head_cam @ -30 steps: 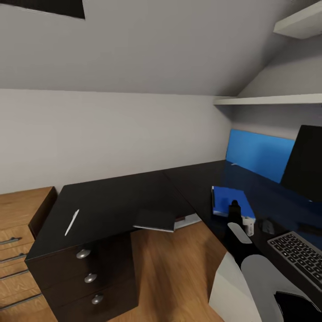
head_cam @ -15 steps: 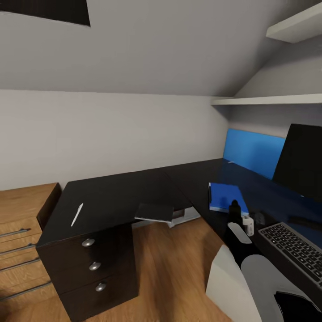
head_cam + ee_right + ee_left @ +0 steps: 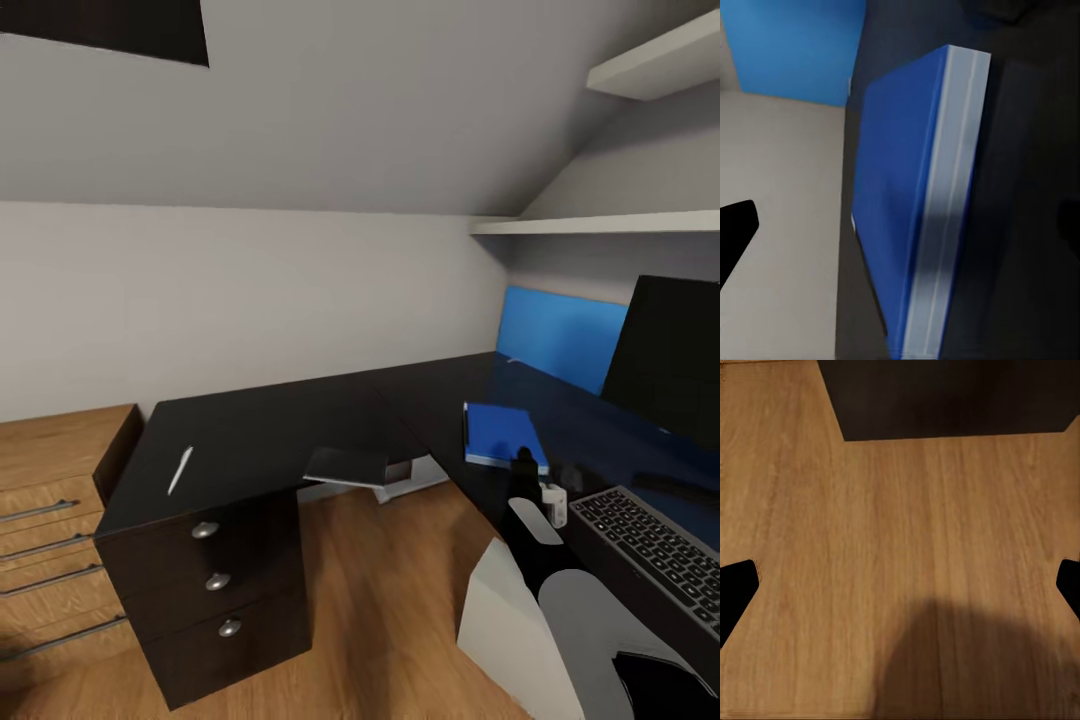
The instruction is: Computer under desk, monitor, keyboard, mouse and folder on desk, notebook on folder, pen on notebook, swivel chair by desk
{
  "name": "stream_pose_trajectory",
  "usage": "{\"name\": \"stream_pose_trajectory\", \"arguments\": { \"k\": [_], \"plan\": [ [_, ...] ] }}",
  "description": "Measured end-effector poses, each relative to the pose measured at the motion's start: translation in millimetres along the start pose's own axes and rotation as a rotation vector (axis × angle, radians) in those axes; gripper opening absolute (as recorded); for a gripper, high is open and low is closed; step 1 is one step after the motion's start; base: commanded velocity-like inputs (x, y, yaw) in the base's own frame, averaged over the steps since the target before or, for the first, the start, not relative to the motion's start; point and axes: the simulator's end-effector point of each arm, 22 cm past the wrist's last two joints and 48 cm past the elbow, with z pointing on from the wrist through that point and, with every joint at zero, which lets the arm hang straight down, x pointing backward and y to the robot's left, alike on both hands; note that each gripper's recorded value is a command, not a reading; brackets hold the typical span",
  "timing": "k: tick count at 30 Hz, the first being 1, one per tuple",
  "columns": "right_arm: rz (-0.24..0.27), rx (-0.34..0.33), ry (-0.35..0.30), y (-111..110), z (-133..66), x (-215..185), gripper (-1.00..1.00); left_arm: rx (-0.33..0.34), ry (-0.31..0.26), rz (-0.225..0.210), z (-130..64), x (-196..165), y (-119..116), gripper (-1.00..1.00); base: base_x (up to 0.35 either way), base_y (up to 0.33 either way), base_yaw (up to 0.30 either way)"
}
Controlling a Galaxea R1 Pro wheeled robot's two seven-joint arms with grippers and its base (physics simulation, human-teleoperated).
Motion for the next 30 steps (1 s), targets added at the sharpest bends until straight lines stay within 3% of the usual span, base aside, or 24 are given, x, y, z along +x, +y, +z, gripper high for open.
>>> {"name": "stream_pose_trajectory", "arguments": {
  "k": [7, 17, 30],
  "plan": [
    [0.001, 0.003, 0.006, -1, -1.1, 4, 1.0, -0.001, 0.0, -0.001, 0.0, 0, 0, 1.0, -0.234, 0.0, 0.0],
    [-0.003, -0.004, 0.102, 1, -18.0, 52, 1.0, -0.003, 0.001, -0.001, -0.1, 0, 1, 1.0, -0.025, 0.0, 0.0],
    [-0.176, -0.111, 0.258, 23, -49.4, 125, 1.0, -0.002, 0.001, -0.002, -0.3, 0, 0, 1.0, -0.001, 0.0, 0.0]
  ]
}}
